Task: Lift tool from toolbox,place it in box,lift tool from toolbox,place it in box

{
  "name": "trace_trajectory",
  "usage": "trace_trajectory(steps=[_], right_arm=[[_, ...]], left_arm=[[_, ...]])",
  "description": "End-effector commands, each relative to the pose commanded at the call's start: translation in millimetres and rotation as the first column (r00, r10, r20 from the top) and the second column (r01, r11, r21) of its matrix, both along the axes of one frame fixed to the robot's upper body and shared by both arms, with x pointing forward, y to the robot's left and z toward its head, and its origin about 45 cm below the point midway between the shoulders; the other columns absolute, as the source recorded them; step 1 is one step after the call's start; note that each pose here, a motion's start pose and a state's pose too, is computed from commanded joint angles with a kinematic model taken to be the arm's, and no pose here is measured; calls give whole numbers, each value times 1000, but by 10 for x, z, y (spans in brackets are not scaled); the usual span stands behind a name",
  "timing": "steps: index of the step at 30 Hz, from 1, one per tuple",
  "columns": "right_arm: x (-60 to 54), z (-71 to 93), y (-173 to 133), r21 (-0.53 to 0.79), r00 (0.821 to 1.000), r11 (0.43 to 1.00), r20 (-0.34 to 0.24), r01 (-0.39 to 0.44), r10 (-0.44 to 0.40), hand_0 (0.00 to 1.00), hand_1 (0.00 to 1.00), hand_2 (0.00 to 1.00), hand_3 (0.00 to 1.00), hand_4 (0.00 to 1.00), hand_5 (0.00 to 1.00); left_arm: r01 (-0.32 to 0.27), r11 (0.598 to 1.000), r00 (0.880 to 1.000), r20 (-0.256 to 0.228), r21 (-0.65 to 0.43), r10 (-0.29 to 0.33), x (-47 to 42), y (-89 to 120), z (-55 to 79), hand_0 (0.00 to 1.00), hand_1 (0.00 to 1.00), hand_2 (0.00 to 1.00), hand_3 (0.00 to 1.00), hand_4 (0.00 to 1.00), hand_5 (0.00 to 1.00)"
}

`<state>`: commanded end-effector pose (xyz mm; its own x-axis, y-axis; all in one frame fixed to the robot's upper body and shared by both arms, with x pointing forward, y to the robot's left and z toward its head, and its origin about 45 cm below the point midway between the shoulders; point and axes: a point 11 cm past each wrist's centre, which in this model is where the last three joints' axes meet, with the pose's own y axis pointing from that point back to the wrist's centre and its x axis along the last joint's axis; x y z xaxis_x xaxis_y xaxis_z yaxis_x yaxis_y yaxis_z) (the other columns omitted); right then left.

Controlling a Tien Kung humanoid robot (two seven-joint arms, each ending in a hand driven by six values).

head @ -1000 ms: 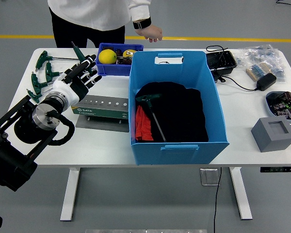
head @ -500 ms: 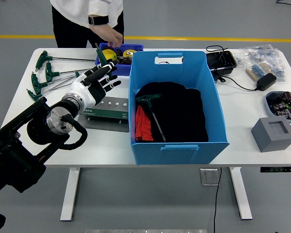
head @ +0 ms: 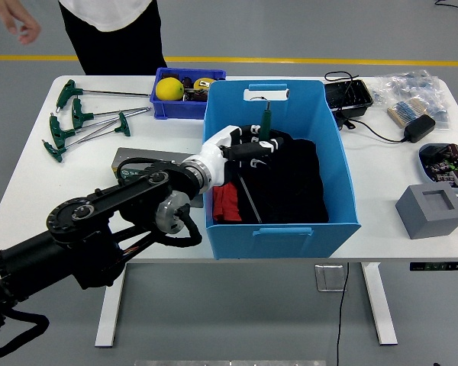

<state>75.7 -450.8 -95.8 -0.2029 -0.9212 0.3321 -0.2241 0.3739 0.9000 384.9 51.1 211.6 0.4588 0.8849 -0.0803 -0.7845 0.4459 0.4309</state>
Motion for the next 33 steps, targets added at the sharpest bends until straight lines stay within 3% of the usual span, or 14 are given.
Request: trace_trajectory(steps=[2,7,11,13,18,19,20,21,25,29,30,31,33], right_arm=[[20,8,-10,-3,1000,1000,3,-2,2,711,695,765,616,830,756],[42,18,-25,-11,1000,1000,10,-2,2,710,692,765,616,830,755],[41,22,-34,-14,1000,1000,11,-3,4,710,692,765,616,830,755],[46,24,-38,-16,1000,1000,9,-8,8,709,691,763,615,830,754],[45,28,-47,-18,1000,1000,7,-12,12,708,690,762,612,831,757],[43,28,-48,-18,1000,1000,7,-12,12,708,690,762,612,831,757],[41,28,-49,-18,1000,1000,6,-12,12,708,690,762,612,831,757],[40,28,-49,-18,1000,1000,6,-12,12,708,690,762,612,831,757],[37,28,-51,-19,1000,1000,6,-12,12,705,690,762,611,830,756],[34,29,-54,-20,1000,1000,4,-12,12,705,690,762,611,830,756],[34,29,-54,-20,1000,1000,4,-13,13,704,690,761,611,831,756],[34,29,-55,-21,1000,1000,3,-14,14,704,690,761,611,831,756],[36,30,-55,-21,1000,1000,3,-15,15,704,690,761,611,831,756]], left_arm=[[43,993,998,41,111,-48,4,-40,-148,268,276,395,442,666,2],[56,939,982,152,340,-114,83,11,-363,272,277,400,449,667,2],[19,876,946,276,481,-172,231,122,-334,272,277,400,449,667,2],[-23,841,916,348,541,-199,321,182,-275,276,278,400,450,664,2],[-96,773,815,495,627,-301,411,174,-76,277,277,395,444,656,2],[-104,763,792,517,638,-324,407,150,-37,277,277,395,444,656,2],[-115,748,761,542,653,-356,398,118,7,277,277,395,444,656,2],[-122,739,742,555,662,-375,391,99,32,277,277,395,444,656,2],[-155,699,628,616,698,-475,309,-27,148,280,288,407,455,655,2],[-183,632,483,629,753,-609,223,-121,153,280,288,407,455,655,2],[-188,617,464,623,764,-629,218,-123,138,407,478,536,557,909,188],[-188,610,465,617,770,-635,225,-110,115,407,478,536,557,909,188],[-185,598,482,602,780,-636,256,-66,68,407,478,536,557,909,188]])
